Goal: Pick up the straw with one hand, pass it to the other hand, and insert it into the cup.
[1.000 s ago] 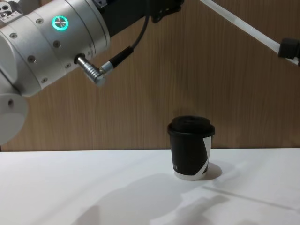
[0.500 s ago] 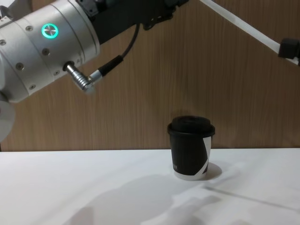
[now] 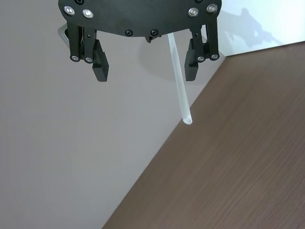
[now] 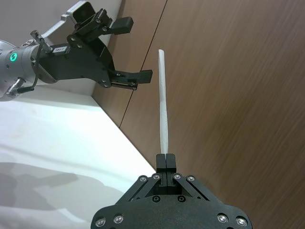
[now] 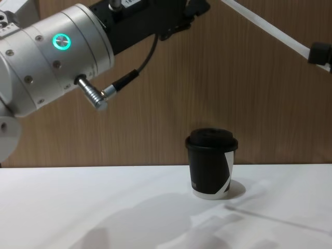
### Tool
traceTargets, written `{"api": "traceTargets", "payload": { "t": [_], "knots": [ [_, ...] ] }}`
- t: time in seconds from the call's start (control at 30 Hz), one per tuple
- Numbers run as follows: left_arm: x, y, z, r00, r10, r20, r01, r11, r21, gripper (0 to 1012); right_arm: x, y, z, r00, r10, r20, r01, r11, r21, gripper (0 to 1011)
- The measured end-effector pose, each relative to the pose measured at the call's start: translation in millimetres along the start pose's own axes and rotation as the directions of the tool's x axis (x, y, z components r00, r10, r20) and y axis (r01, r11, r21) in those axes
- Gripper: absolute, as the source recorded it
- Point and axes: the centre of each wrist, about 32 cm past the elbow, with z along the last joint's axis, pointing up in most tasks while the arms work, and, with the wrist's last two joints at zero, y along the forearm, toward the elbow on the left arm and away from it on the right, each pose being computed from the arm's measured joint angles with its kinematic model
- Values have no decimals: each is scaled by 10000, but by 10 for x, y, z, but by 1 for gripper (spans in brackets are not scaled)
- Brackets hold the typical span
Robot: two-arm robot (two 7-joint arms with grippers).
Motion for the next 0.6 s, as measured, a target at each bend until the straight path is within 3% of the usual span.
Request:
{"api": "traceTargets", "payload": {
  "t": [0.6],
  "knots": [
    [46, -148, -94, 9994, 347, 84, -346, 9994, -21, 1003, 0, 0, 0, 10000, 0, 0, 0, 10000, 0, 2]
  ]
}}
